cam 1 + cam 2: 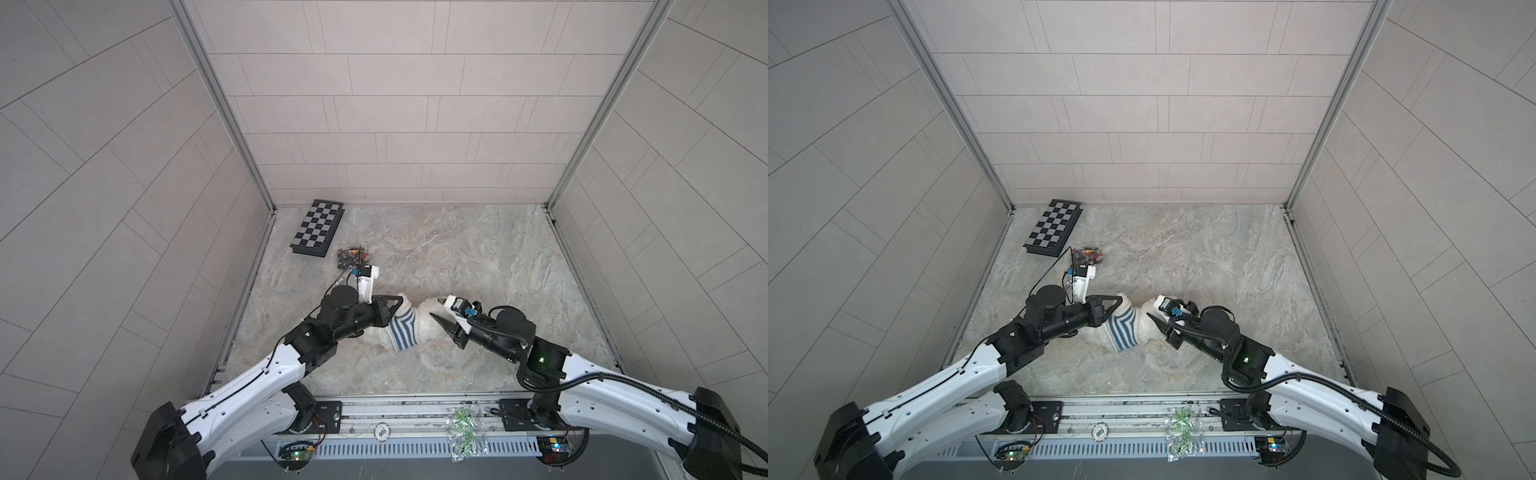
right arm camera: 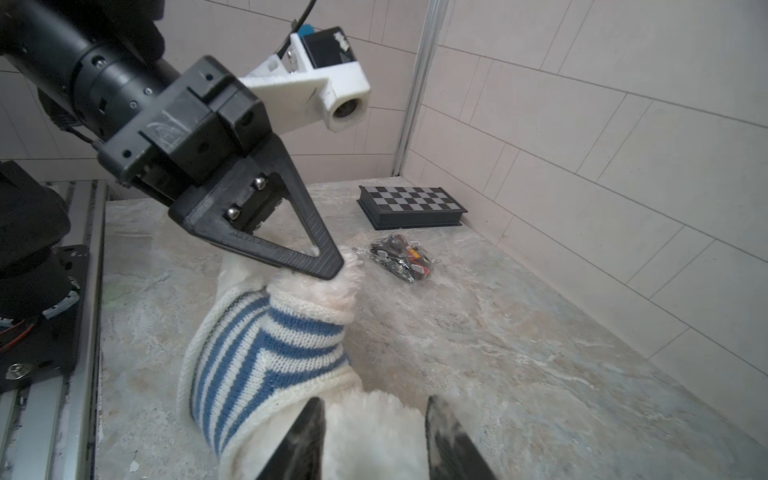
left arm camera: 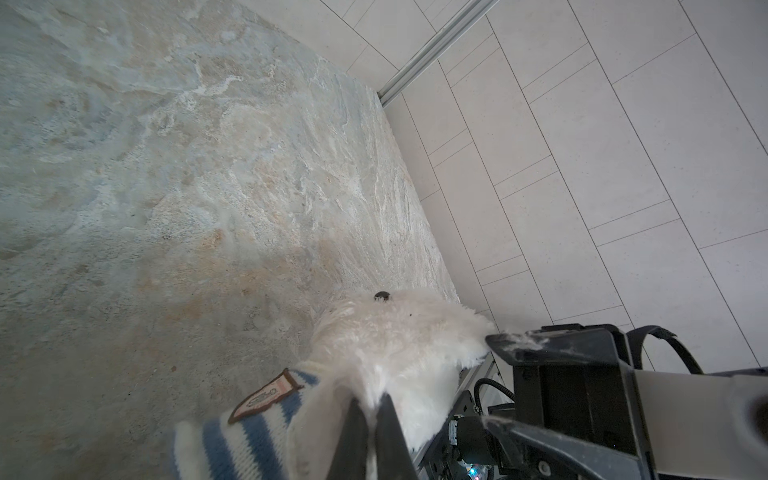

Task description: Dress the teddy bear

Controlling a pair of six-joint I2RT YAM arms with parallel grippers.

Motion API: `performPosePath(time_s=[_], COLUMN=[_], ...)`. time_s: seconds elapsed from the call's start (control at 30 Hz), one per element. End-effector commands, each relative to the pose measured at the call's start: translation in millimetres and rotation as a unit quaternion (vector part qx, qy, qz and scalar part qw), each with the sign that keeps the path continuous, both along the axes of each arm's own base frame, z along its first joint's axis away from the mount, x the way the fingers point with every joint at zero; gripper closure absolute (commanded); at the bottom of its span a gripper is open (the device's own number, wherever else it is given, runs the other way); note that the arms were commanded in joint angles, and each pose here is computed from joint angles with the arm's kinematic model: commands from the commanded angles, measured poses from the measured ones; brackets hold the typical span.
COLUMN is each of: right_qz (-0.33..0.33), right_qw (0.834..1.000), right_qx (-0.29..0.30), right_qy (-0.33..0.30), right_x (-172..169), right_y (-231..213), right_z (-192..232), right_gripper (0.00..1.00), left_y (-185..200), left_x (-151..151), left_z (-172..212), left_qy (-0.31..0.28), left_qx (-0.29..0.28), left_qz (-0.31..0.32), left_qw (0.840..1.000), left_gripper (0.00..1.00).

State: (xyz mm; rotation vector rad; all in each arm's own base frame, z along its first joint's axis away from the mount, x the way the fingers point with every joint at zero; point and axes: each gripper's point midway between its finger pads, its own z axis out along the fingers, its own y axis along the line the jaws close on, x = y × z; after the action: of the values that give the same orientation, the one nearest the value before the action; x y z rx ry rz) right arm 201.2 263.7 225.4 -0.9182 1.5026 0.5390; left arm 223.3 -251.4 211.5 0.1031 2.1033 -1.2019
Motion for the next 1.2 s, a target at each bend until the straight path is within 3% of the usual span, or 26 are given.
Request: performPosePath(time_s=[0.0, 0.7, 1.0, 1.17], right_qz=[0.040, 0.041, 0.019, 0.018], right_qw=[0.999, 0.996, 0.995, 0.995], right_qx=[0.036, -0.028, -0.050, -0.057], right_qy=[0.005, 0.076, 0.081, 0.084], right_x=[-10, 0, 6, 5], right_y=[13, 30, 24, 21], right_z=[9, -62, -73, -79], right_gripper=[0.59, 0.66, 0.94, 1.00], left_y=[-9, -35, -36, -34], left_x=[6, -1, -5, -7], left_z=[35, 27, 29, 30], left_qy=[-0.050, -0.038, -0.040, -0.041], left_qx=[-0.026, -0.026, -0.029, -0.028], left_qz=[-0.004, -0.031, -0.036, -0.037], left_qw=[0.998, 0.998, 0.998, 0.998], left_gripper=[1.00, 1.00, 1.00, 1.00])
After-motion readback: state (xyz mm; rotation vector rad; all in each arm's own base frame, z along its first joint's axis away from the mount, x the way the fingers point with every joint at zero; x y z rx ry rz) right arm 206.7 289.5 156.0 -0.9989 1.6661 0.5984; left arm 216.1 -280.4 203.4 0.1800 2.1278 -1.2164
